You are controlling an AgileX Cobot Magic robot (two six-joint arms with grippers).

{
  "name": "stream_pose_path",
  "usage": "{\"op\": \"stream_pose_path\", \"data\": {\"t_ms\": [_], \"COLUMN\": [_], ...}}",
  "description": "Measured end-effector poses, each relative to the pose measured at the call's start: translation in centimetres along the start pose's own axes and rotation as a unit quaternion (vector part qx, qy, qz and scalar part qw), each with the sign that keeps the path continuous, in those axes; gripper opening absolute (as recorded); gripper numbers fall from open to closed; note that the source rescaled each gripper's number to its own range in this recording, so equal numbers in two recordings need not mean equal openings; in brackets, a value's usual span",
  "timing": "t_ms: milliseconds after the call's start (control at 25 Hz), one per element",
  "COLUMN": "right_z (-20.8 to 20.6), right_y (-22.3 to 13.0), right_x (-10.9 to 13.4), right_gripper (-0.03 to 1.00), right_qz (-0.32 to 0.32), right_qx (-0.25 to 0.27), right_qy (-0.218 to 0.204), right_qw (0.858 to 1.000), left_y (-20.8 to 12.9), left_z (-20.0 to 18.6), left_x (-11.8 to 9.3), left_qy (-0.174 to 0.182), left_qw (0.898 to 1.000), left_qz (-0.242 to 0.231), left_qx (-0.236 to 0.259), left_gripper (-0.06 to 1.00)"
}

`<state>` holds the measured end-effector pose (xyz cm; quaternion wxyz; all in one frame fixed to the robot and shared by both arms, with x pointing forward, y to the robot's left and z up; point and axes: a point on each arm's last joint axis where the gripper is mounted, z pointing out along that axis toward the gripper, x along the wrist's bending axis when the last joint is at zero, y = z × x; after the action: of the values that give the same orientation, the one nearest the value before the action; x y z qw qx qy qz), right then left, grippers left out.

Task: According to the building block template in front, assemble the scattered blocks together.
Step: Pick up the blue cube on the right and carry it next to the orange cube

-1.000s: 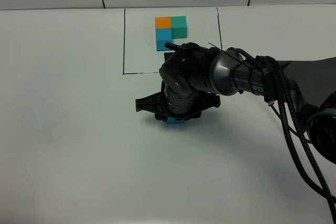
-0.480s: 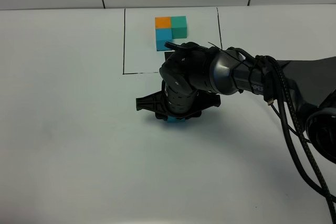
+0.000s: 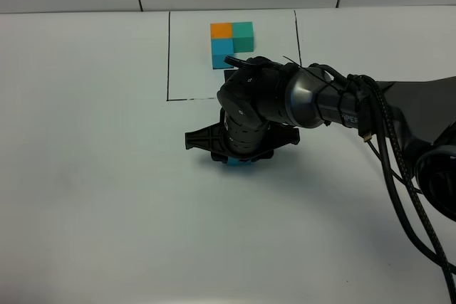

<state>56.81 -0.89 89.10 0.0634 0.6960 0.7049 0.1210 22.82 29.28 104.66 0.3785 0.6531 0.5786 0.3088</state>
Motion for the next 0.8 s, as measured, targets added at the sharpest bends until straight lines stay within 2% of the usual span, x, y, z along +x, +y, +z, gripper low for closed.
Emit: {"op": "stream_pose_path", "data": {"t_ms": [600, 680, 800], "right_z": [-0.01, 0.18, 0.47], "right_y": [0.01, 0.03, 0.13], "right_x": [-0.02, -0.10, -0.39], "right_gripper": [0.02, 0.07, 0.26], "right_qz": [0.001, -0.003, -0.006], "right_qx": [0.001, -0.001, -0.001], "right_qy": [-0.001, -0.004, -0.011], "right_qw": [1.000, 1.000, 1.000], "left_y": [0.00, 0.00, 0.00], "left_z": [0.00, 0.00, 0.00], "left_x": [0.00, 0.00, 0.00], "left_qy": [0.000, 0.000, 0.000], "left_qw": [1.000, 1.000, 1.000], "left_qz": [0.000, 0.000, 0.000], "left_qx": [0.000, 0.000, 0.000], "left_gripper": [0.69, 0.69, 0.69]}}
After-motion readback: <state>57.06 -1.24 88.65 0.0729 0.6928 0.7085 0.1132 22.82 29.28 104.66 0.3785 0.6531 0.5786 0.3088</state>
